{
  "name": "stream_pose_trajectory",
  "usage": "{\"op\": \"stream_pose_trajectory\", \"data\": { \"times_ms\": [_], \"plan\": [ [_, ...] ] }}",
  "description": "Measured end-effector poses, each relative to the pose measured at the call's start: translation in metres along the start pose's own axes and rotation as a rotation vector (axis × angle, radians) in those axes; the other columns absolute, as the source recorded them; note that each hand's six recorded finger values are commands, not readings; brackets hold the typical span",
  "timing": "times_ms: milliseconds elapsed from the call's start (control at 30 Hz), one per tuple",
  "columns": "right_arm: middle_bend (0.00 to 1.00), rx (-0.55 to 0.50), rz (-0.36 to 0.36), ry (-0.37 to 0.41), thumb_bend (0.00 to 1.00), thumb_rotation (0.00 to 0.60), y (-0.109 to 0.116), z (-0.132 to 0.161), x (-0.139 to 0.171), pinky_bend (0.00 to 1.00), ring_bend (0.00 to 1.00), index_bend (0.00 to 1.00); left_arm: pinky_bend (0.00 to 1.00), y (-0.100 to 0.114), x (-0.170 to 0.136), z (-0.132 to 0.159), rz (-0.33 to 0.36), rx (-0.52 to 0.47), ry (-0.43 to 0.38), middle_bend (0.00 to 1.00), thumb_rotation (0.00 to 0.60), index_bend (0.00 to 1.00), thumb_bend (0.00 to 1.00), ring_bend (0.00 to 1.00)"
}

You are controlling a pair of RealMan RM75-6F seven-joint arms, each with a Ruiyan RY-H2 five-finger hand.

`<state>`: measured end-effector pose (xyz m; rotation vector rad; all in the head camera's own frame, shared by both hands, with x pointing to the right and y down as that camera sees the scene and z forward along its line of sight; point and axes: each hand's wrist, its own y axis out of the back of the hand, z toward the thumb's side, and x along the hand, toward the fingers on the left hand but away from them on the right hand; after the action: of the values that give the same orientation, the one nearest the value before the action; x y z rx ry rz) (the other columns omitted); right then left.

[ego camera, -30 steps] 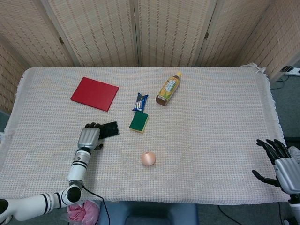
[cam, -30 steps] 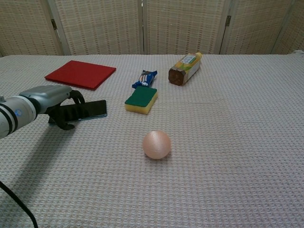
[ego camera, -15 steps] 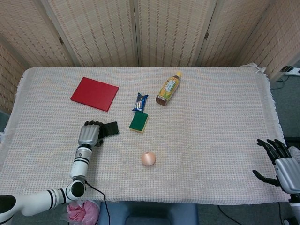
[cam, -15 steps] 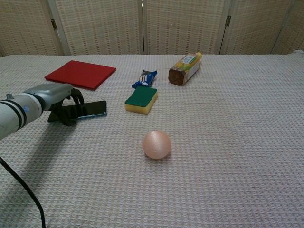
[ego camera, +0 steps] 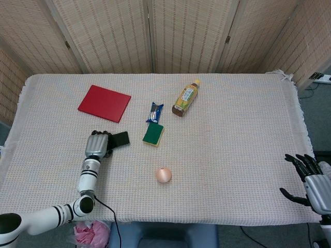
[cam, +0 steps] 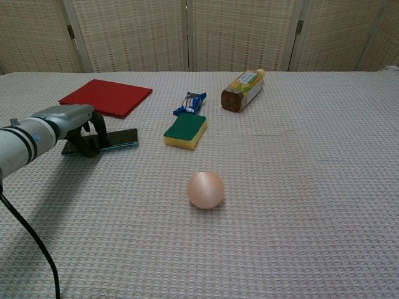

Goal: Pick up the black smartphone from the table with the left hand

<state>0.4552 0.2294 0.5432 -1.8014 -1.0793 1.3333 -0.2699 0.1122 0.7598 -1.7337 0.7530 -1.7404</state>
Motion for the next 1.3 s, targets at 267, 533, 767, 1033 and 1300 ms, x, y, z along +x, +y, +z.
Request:
{"op": "stream_pose_trajectory", "data": {
  "times_ms": [267,533,767,1033,1300],
  "plan": [
    [0.2,0.0,-0.002,-0.001,0.13,0.6,0.001,0.0,0.001,0.09,0.12,0.11,0.18,0.017,-0.001,-0.006,0.041,-0.001,-0.018,0.54,0.6,0.5,0.6,0.38],
    [0.2,0.0,-0.006,-0.003,0.13,0.6,0.002,0.0,0.001,0.09,0.12,0.11,0.18,0.038,-0.008,-0.019,0.036,-0.025,-0.038,0.59,0.6,0.53,0.62,0.42],
    [0.2,0.002,-0.008,-0.005,0.13,0.6,0.003,0.0,0.002,0.09,0.12,0.11,0.18,0.041,0.001,-0.03,-0.015,-0.089,-0.004,0.59,0.6,0.52,0.62,0.42],
    [0.2,0.007,-0.01,-0.009,0.13,0.6,0.004,0.0,0.003,0.09,0.12,0.11,0.18,0.057,0.019,-0.048,0.007,-0.07,0.061,0.37,0.6,0.33,0.61,0.28],
    [0.2,0.007,-0.009,-0.005,0.13,0.6,0.004,0.002,0.003,0.09,0.12,0.11,0.18,0.081,0.014,-0.056,0.023,-0.123,0.065,0.19,0.6,0.13,0.61,0.12]
  ]
}}
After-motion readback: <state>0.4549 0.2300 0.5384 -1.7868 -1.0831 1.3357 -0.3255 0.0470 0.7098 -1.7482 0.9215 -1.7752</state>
